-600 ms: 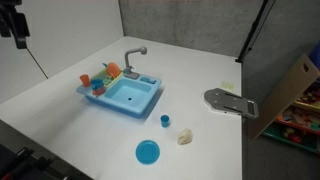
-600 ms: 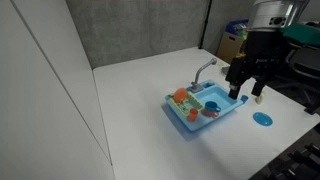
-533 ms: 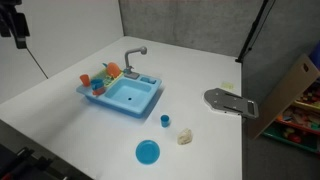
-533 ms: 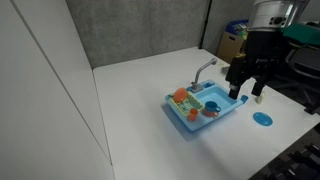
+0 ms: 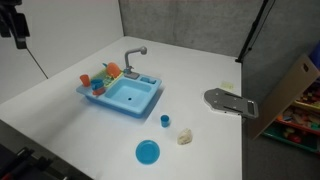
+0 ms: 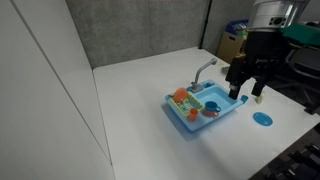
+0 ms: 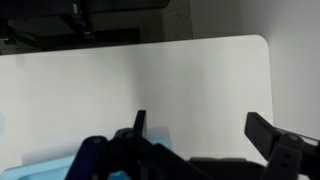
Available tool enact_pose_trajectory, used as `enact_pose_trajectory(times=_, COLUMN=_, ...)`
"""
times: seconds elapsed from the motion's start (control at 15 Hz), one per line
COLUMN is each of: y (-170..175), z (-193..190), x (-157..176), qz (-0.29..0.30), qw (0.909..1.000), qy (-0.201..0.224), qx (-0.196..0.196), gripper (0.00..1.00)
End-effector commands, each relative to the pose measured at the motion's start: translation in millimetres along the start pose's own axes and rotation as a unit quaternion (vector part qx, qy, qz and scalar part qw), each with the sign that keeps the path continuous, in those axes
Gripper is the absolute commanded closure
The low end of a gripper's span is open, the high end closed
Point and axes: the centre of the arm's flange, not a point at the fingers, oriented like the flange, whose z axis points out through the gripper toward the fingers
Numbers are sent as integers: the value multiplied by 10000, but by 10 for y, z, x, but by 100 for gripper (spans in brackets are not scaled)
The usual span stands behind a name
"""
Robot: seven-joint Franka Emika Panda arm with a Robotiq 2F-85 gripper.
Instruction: Put the blue cup on the plate
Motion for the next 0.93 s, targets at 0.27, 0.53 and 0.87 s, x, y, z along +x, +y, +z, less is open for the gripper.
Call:
enact_pose_trajectory(times=0.27, y=-75, z=-144, x=130, qz=29, qw=9998, qy=176, qx=-80, gripper=0)
enact_pose_trajectory(times=0.53, y=-48, z=-213, x=253, qz=96, qw=9990, qy=418, qx=-95, gripper=0)
enact_pose_trajectory(times=0.87, y=187, z=-237, x=429, qz=241, qw=9959, qy=855, qx=-184, gripper=0)
